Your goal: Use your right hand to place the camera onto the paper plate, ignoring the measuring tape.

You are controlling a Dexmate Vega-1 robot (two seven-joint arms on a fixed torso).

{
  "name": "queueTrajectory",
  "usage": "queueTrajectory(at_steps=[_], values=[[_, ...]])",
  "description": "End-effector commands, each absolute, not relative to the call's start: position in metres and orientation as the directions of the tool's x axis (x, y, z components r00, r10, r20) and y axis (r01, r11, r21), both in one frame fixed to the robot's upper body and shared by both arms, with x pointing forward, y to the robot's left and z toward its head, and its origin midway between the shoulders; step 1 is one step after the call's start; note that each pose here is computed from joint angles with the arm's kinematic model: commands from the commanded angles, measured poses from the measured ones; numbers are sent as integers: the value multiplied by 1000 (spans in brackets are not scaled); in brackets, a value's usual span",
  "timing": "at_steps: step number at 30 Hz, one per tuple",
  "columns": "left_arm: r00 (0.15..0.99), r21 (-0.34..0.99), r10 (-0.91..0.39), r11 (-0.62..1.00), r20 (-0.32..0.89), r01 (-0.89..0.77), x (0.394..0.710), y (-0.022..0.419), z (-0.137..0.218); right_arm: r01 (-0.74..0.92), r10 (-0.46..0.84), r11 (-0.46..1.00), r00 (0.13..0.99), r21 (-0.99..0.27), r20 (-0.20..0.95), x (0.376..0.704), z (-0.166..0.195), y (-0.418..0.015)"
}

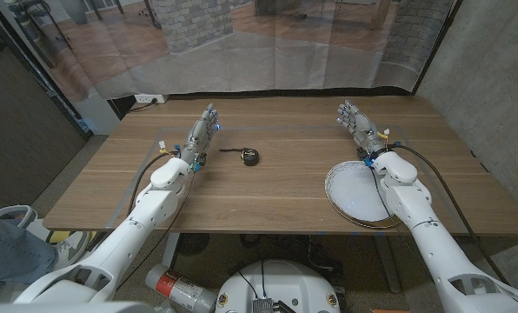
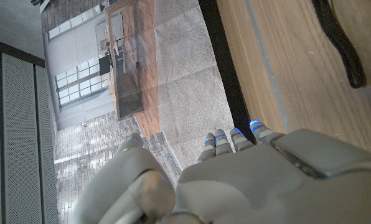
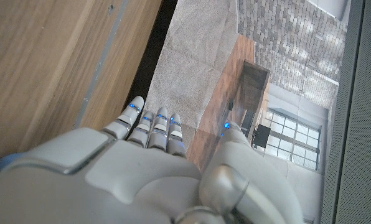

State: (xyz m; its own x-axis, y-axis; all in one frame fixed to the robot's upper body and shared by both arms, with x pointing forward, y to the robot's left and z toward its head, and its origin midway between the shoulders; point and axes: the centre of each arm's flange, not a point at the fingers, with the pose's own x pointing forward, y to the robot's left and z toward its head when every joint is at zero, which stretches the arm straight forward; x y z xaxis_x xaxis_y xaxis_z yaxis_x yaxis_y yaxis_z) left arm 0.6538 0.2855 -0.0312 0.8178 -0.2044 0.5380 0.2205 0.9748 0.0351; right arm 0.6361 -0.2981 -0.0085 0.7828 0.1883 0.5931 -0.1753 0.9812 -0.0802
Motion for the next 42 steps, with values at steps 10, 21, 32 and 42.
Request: queueTrajectory(at_steps=[10, 21, 32, 42], values=[[822, 74, -203, 978, 532, 194, 652, 288, -24, -142, 203, 978, 792, -150, 576, 635, -4, -306], [821, 75, -204, 978, 533, 194, 650, 288, -20, -96, 200, 974, 795, -206, 573, 630, 4, -313], [817, 57, -202, 977, 541, 203, 651, 288, -21, -40, 188, 964, 801, -263, 568, 624, 12, -317], [813, 67, -210, 976, 543, 208, 653, 287, -19, -8, 178, 957, 804, -290, 567, 622, 17, -323]])
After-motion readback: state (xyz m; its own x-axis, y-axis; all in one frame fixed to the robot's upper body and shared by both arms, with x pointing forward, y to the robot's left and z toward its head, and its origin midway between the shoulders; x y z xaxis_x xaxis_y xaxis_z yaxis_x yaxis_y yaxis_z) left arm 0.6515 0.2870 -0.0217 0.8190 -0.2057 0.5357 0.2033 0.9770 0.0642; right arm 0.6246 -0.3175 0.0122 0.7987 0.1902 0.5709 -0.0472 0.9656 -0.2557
